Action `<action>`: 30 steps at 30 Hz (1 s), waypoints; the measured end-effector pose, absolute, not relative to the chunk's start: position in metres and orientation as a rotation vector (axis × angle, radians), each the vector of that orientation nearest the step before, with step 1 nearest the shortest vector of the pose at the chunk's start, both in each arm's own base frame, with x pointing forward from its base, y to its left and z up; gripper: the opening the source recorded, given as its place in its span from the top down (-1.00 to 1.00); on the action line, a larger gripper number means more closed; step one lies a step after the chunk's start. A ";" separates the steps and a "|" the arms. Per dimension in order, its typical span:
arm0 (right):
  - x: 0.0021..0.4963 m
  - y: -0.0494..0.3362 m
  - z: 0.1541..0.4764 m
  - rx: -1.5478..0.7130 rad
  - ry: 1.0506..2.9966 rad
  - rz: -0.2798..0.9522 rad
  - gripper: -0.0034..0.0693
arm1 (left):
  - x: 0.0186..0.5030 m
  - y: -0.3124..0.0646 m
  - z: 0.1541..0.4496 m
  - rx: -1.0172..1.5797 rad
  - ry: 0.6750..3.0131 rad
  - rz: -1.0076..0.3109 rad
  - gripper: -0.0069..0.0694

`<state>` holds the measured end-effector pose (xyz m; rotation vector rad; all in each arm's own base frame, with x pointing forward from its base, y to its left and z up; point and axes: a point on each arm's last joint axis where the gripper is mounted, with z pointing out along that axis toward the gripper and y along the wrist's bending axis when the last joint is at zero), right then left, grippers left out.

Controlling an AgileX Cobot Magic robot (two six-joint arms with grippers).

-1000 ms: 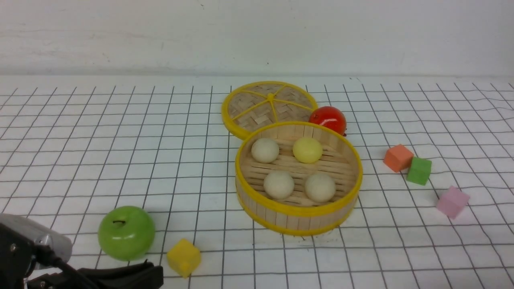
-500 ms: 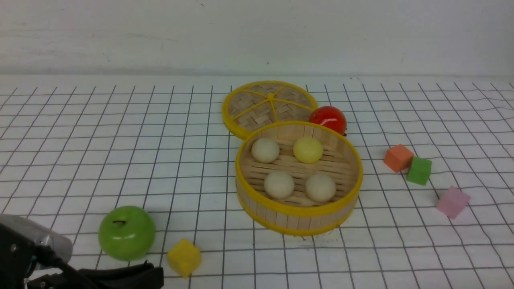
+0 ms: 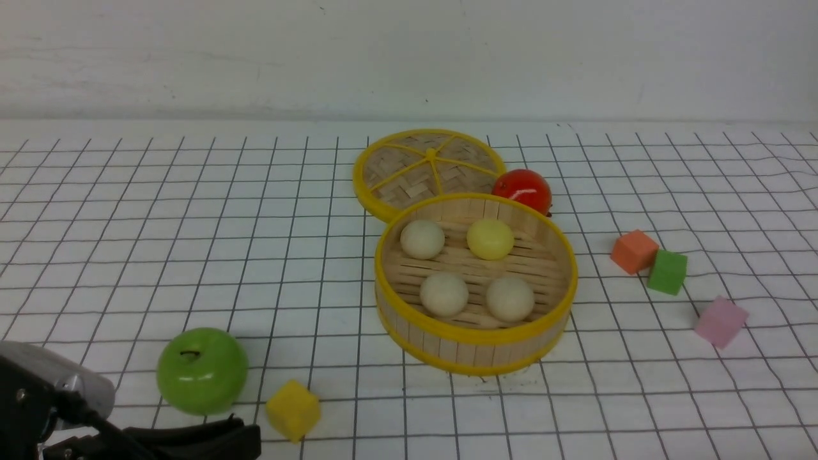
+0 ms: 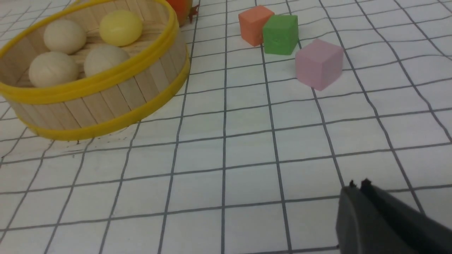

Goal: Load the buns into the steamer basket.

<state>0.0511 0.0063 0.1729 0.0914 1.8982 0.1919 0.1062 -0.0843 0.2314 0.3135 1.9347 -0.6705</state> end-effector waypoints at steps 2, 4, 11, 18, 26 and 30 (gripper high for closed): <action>0.051 0.006 0.173 0.091 1.898 0.192 0.94 | 0.106 -0.084 0.231 0.313 1.935 -0.670 0.51; 0.051 0.006 0.173 0.091 1.898 0.192 0.93 | 0.106 -0.084 0.231 0.313 1.935 -0.670 0.50; 0.051 0.006 0.173 0.092 1.897 0.192 0.92 | 0.107 -0.084 0.233 0.300 1.910 -0.667 0.49; 0.051 0.006 0.173 0.092 1.897 0.192 0.91 | 0.101 -0.058 0.239 0.154 1.667 -0.612 0.51; 0.051 0.006 0.173 0.092 1.897 0.192 0.89 | 0.073 -0.019 0.221 0.000 1.549 -0.414 0.85; 0.051 0.006 0.173 0.092 1.897 0.192 0.88 | 0.060 -0.011 0.201 -0.082 1.582 -0.353 0.85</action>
